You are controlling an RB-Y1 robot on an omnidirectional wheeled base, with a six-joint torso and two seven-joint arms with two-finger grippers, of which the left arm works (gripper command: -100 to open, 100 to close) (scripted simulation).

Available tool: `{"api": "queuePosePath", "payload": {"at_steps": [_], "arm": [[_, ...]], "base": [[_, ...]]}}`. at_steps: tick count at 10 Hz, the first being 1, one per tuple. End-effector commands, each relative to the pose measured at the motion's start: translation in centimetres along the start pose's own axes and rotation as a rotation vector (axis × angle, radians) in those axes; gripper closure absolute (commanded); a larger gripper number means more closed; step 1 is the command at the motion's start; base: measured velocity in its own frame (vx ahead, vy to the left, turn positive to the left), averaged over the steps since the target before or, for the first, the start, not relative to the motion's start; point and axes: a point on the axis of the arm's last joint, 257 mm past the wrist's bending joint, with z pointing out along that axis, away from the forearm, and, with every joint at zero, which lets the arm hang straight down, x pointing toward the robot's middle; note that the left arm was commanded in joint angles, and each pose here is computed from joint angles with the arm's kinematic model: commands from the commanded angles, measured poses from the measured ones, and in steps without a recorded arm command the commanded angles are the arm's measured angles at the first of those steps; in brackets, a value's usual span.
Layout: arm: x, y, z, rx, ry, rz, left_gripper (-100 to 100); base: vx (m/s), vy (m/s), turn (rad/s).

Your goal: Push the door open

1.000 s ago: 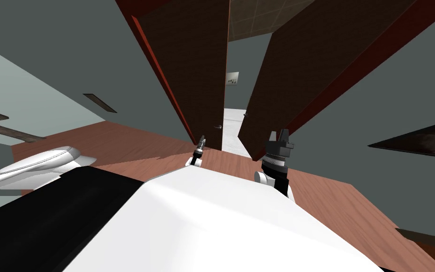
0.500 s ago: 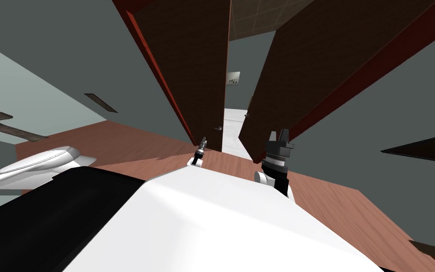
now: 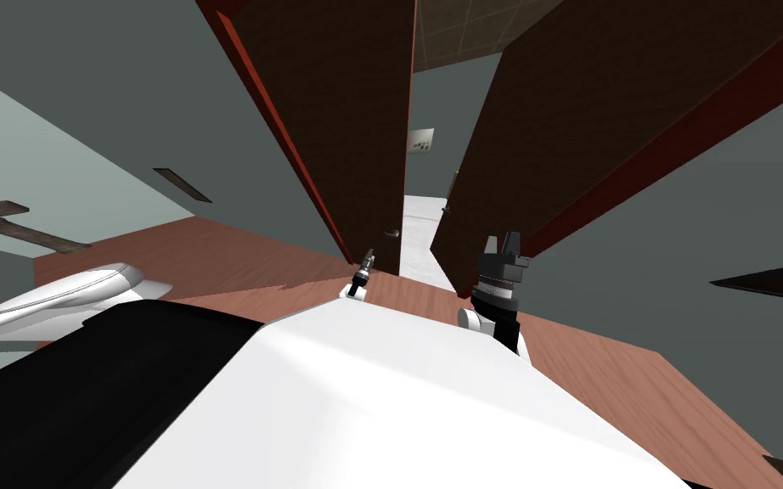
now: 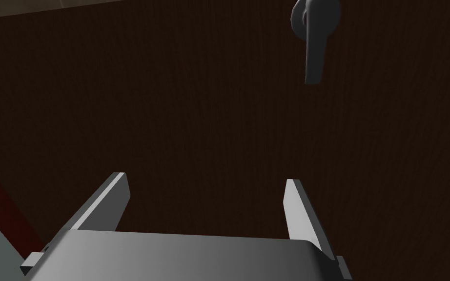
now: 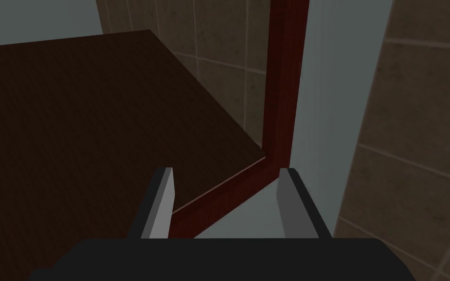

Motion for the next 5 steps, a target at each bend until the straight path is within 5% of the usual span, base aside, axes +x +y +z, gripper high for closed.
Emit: {"api": "queuePosePath", "payload": {"at_steps": [1,5], "arm": [[0.4,0.9,-0.06,-0.021,0.008,-0.012,-100],[1.8,3.4,-0.29,-0.077,0.030,-0.045,-100]], "base": [[0.096,-0.005,0.021],[0.111,-0.009,0.023]]}}
